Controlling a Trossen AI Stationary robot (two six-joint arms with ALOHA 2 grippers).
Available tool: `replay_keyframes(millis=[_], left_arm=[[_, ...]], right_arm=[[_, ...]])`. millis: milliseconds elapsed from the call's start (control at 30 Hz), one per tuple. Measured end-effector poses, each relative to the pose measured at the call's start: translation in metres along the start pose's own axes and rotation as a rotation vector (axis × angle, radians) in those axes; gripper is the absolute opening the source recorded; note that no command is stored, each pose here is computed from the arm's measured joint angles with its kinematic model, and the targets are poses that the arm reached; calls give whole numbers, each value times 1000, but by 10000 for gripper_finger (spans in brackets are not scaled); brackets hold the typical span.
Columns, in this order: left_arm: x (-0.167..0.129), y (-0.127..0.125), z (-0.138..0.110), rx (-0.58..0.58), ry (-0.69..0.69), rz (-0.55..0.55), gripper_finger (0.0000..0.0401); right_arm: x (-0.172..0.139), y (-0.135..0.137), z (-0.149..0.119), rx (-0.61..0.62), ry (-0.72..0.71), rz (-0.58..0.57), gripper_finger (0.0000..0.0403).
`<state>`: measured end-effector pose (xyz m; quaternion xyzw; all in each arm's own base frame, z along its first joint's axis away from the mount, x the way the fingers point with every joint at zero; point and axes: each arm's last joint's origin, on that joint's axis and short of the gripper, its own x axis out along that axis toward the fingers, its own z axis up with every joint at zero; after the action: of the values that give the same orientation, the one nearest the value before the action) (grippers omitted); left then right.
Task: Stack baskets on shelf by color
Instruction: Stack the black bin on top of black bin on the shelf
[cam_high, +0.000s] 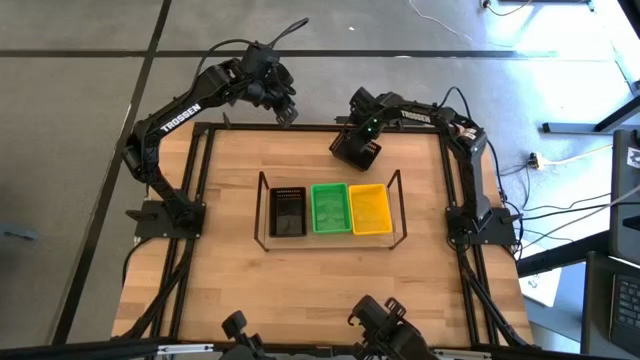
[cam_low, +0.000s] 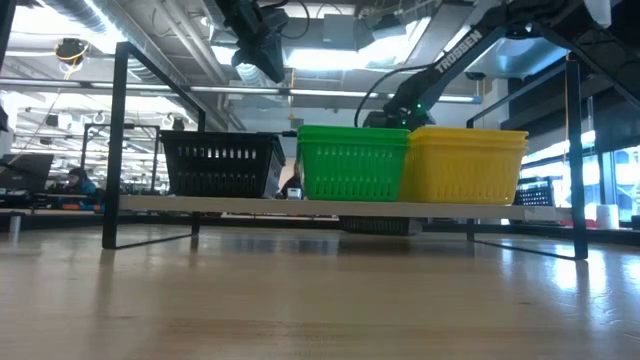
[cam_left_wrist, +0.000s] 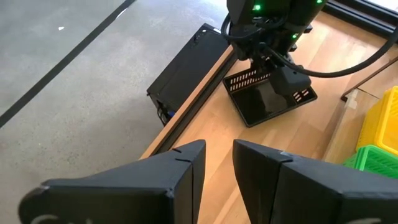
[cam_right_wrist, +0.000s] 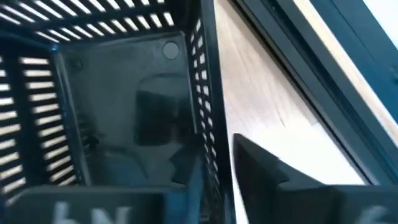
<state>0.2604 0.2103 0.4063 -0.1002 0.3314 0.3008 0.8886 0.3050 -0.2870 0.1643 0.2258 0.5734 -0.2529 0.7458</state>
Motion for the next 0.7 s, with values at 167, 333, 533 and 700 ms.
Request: replay_keyframes(millis=[167,333,533,700], left_arm=[[0,0,0,0,0,0,73],[0,0,0,3,0,1,73],[0,0,0,69,0,2,73],[0,0,0,111,1,7,73]], right_arm=[[-7,1,0,54,11,26,11],[-32,3,7,88,59,27,5],[-81,10,27,119,21,-13,2],[-128,25,35,210,-17,-29,2]])
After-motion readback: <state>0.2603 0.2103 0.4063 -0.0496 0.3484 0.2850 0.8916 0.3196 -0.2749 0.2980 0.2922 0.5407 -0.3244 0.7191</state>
